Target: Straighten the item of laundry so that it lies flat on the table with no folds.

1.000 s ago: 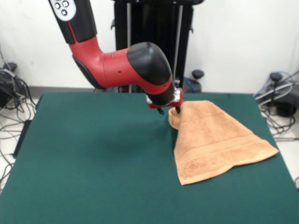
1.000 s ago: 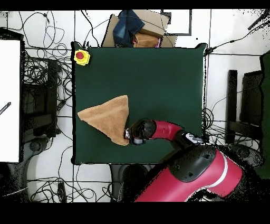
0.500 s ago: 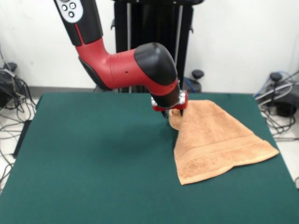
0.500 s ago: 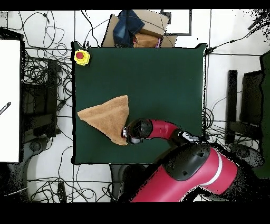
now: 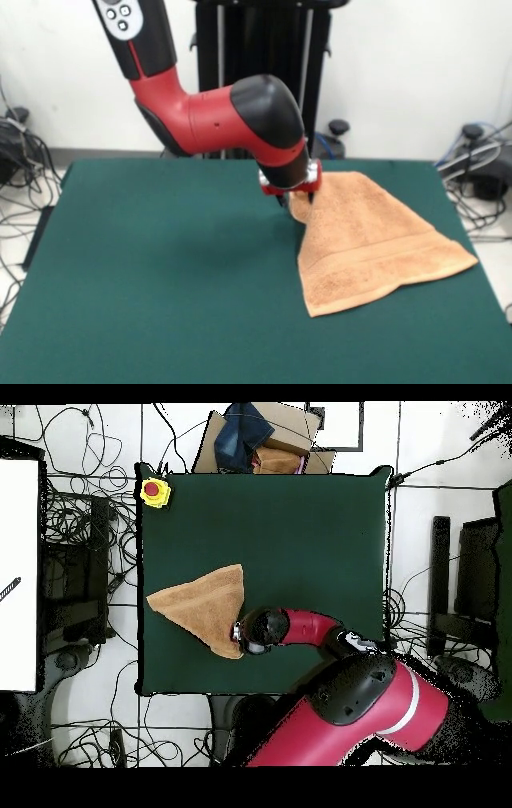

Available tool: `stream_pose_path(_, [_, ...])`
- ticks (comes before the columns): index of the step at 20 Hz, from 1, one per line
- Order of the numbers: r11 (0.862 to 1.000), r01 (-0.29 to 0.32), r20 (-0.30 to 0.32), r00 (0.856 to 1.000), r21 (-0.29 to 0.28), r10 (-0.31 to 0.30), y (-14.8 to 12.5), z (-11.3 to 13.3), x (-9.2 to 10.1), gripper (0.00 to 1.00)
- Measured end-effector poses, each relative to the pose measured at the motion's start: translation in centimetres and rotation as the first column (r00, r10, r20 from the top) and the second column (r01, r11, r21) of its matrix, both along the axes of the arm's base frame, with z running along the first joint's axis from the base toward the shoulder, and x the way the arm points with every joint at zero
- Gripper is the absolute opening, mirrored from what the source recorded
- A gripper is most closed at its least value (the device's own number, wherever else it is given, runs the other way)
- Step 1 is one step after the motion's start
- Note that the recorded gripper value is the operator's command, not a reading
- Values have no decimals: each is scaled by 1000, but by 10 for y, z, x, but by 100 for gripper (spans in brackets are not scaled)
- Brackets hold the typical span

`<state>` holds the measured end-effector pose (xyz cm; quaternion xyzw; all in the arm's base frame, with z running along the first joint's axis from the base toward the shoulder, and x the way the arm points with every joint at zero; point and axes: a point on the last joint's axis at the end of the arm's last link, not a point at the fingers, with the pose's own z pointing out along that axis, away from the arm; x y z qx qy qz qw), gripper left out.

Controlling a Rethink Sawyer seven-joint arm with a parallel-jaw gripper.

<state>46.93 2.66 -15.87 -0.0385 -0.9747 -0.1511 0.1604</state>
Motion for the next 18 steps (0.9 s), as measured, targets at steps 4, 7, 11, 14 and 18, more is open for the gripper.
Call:
stream_pose_path(4, [1000,-13,9,1000,-15,13,2,-2,5,100])
stream_pose_path(7, [999,-31,13,999,-31,31,5,-4,7,100])
stream_pose_path(11, [996,-57,11,998,-63,58,5,-8,7,100])
stream_pose_path(14, [994,-69,9,997,-80,70,4,-10,6,100])
stream_pose_path(18, [993,-77,10,997,-90,79,4,-11,7,100])
